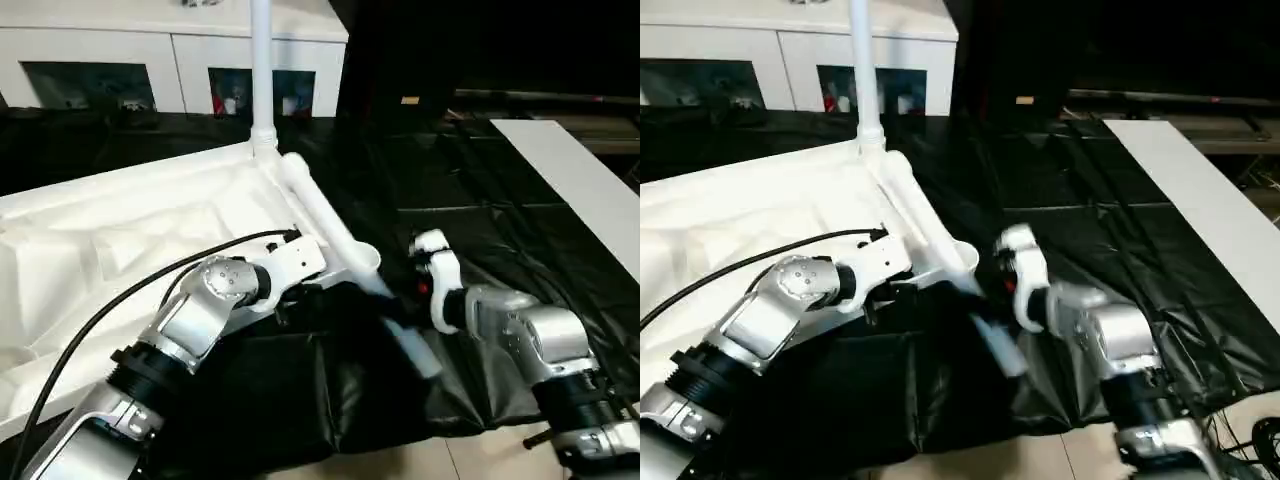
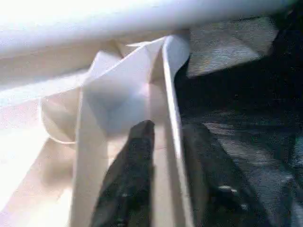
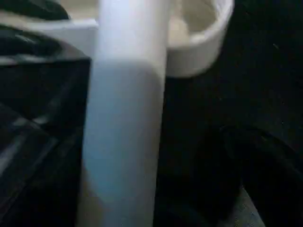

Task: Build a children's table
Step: Insert table leg to table base

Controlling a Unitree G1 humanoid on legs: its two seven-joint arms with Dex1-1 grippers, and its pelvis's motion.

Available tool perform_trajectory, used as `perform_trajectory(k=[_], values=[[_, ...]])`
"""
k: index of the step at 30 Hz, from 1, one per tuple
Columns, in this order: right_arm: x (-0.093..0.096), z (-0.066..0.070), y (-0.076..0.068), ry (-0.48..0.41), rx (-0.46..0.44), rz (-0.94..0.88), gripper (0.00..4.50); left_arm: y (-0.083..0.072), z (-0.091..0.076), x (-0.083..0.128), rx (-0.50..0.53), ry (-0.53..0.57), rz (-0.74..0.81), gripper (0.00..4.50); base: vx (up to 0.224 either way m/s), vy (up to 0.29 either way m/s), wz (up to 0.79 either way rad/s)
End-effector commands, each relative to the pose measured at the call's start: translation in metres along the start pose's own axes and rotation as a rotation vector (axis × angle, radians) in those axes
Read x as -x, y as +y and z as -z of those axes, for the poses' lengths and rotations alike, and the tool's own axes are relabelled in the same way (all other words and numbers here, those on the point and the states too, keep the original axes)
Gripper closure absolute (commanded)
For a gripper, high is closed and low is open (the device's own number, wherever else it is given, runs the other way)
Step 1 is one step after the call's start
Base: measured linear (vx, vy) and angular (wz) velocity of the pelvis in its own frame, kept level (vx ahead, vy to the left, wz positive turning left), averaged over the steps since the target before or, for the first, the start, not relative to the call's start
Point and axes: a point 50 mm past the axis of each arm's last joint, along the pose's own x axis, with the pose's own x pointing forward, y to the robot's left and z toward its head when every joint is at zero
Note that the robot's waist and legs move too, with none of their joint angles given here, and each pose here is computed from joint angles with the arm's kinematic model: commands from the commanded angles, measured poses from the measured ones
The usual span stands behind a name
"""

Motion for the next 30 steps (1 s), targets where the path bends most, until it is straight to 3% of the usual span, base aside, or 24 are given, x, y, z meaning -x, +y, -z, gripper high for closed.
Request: perform_trajectory(k=[1, 3, 5, 15, 18, 19, 20, 23, 25, 30], values=[[0.004, -0.004, -0.003, -0.008, 0.011, 0.043, 0.00, 0.010, -0.007, 0.005, -0.054, -0.020, -0.062, 2.94, 0.000, 0.000, 0.00], [0.005, -0.008, -0.003, -0.023, -0.002, 0.037, 0.00, 0.014, -0.007, 0.007, -0.055, -0.026, -0.090, 2.81, 0.000, 0.000, 0.00], [0.005, -0.009, -0.003, -0.025, 0.001, 0.036, 0.34, 0.016, -0.007, 0.008, -0.065, -0.023, -0.105, 2.68, 0.000, 0.000, 0.00], [0.004, -0.010, -0.001, -0.059, -0.030, -0.007, 1.14, 0.025, -0.009, 0.025, -0.019, -0.064, -0.162, 2.66, 0.000, 0.000, 0.00], [0.004, -0.011, 0.000, -0.075, -0.043, -0.021, 1.31, 0.027, -0.010, 0.030, 0.061, -0.107, -0.172, 2.66, 0.000, 0.000, 0.00], [0.004, -0.011, 0.000, -0.084, -0.054, -0.030, 1.44, 0.028, -0.011, 0.034, 0.151, -0.151, -0.183, 2.66, 0.000, 0.000, 0.00], [0.004, -0.011, 0.000, -0.086, -0.055, -0.032, 1.68, 0.029, -0.011, 0.036, 0.190, -0.170, -0.187, 2.66, 0.000, 0.000, 0.00], [0.004, -0.010, 0.001, -0.095, -0.070, -0.040, 1.76, 0.031, -0.015, 0.039, 0.295, -0.235, -0.199, 2.66, 0.000, 0.000, 0.00], [0.004, -0.011, 0.001, -0.116, -0.097, -0.050, 1.98, 0.032, -0.025, 0.042, 0.484, -0.346, -0.206, 2.66, 0.000, 0.000, 0.00], [0.004, -0.009, 0.000, -0.123, -0.112, -0.052, 2.52, 0.029, -0.033, 0.040, 0.590, -0.399, -0.197, 2.66, 0.000, 0.000, 0.00]])
